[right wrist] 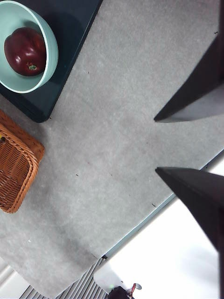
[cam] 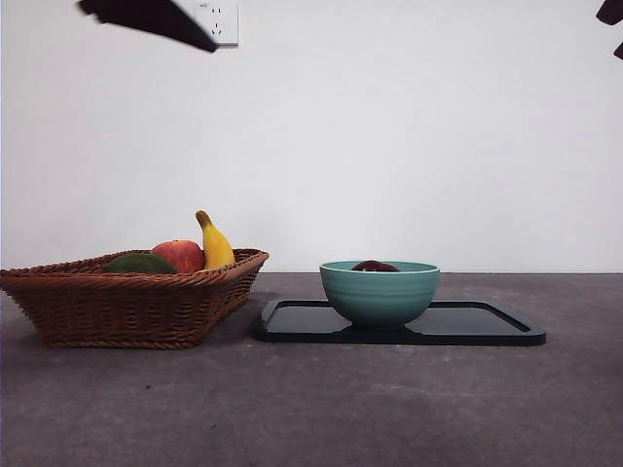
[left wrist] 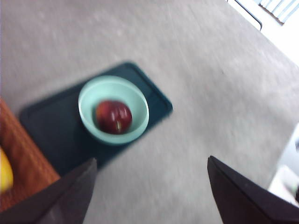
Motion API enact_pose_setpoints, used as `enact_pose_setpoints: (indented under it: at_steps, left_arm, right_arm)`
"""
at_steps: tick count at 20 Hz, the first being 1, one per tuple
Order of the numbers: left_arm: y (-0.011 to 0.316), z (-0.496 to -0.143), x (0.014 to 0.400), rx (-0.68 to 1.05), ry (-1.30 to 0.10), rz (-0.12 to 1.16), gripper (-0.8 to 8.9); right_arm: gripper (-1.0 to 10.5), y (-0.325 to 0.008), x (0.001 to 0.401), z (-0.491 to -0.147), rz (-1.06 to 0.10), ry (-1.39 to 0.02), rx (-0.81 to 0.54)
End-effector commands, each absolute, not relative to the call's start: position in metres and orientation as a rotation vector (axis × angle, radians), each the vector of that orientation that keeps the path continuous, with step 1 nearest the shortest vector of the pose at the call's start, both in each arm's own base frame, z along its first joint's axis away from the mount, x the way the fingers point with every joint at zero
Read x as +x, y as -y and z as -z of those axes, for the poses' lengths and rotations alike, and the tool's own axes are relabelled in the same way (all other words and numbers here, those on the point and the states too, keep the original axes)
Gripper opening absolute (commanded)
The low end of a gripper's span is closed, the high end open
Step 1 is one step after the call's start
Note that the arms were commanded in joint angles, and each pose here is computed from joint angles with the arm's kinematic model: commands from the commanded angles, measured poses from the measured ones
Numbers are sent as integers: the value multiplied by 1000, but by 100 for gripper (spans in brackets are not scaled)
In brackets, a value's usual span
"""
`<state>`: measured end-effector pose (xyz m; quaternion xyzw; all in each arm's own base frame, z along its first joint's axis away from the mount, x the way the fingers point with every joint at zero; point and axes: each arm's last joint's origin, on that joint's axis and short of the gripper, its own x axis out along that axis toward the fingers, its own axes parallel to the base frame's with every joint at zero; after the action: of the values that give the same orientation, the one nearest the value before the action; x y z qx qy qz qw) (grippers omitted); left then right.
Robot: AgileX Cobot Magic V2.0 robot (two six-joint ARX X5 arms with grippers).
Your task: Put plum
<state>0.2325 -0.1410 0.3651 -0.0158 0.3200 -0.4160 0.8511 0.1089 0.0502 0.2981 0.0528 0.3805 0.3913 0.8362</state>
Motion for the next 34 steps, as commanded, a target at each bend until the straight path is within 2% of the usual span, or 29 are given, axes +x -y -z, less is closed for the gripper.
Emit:
enact_pose_setpoints:
  at_steps: [1, 5, 7, 9, 15, 24, 28, 34]
  left_arm:
    - [159, -373, 257, -29, -682, 887, 383]
    - [190, -367, 300, -19, -723, 894, 388]
    - [206, -360, 319, -7, -742, 895, 450]
    - [220, -351, 336, 11, -754, 886, 453]
    - [261, -303, 371, 102, -827, 867, 453]
    - [301, -229, 378, 221, -957, 837, 452]
    - [307, -213, 379, 248, -987, 821, 451]
    - [311, -206, 378, 266, -992, 815, 443]
  right_arm:
    - [154, -51, 109, -301, -842, -791, 104]
    - [154, -51, 109, -301, -839, -794, 110]
    - [154, -51, 109, -301, -839, -794, 109]
    - [154, -51, 109, -301, -839, -795, 110]
    - [154, -51, 109, -301, -838, -795, 110]
    - [154, -51, 108, -300, -836, -811, 112]
    - [154, -51, 108, -300, -832, -816, 121]
    - [154, -51, 108, -300, -832, -815, 121]
